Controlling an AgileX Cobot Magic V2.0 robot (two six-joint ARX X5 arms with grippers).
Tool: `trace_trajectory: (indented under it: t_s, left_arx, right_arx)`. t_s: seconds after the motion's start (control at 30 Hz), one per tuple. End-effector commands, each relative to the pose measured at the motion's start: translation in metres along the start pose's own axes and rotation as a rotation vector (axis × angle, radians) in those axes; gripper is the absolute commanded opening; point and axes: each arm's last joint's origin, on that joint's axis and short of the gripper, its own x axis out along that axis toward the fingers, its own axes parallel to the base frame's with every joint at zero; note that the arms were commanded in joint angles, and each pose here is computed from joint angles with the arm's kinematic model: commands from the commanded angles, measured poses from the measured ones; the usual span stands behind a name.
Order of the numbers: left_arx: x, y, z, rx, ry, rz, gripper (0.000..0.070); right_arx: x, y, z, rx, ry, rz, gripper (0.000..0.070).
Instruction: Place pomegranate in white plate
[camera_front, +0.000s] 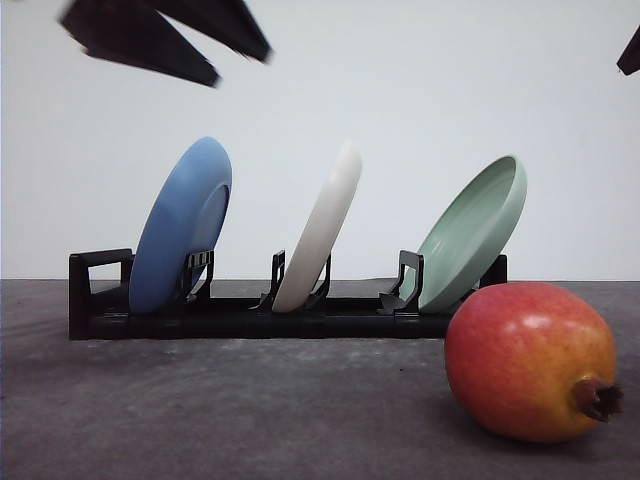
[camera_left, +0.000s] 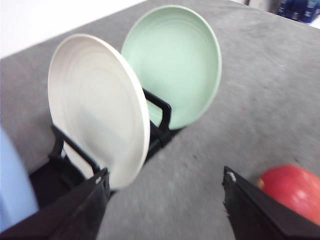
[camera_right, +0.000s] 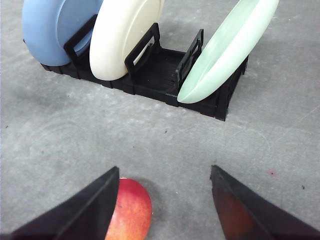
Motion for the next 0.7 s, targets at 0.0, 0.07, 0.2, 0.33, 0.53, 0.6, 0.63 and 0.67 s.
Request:
trace_trajectory:
  t_s: [0.0,0.07,0.2,0.33,0.53,0.6,0.63,0.67]
  left_arx:
    - [0.013,-0.003,0.007,0.019,-0.040,0.002,0.0418]
    - [0.027,-0.006,0.006,0.022,-0.046,0.009,0.0417]
    - [0.057,-0.009,0.006,0.021,-0.038,0.026,0.0417]
    - [0.085,-0.011,0.008,0.009,-0.015,0.063,0.0417]
    - [0.122,-0.008,0.007,-0.050,0.042,0.141,0.0417]
    - [0.132,-0.007,0.006,-0.061,0.054,0.163,0.0417]
    - [0.135,-0.007,0.006,-0.066,0.057,0.175,0.0417]
    - [0.138,-0.007,0.006,-0.070,0.059,0.181,0.0416]
  right_arx:
    - [-0.002,0.002,0.005,-0.005,-0.023,0.008,0.0370]
    - [-0.002,0.002,0.005,-0.005,-0.023,0.008,0.0370]
    - [-0.002,0.002,0.005,-0.005,-0.023,0.007,0.0370]
    - [-0.002,0.002,0.005,-0.005,-0.023,0.007,0.0370]
    - [-0.002,0.002,0.005,-0.005,-0.020,0.007,0.0370]
    - [-0.002,0.002,0.004,-0.004,-0.017,0.007,0.0370]
    - [-0.002,0.002,0.004,-0.004,-0.016,0.007,0.0370]
    - [-0.002,0.002,0.004,-0.004,-0.016,0.007,0.0370]
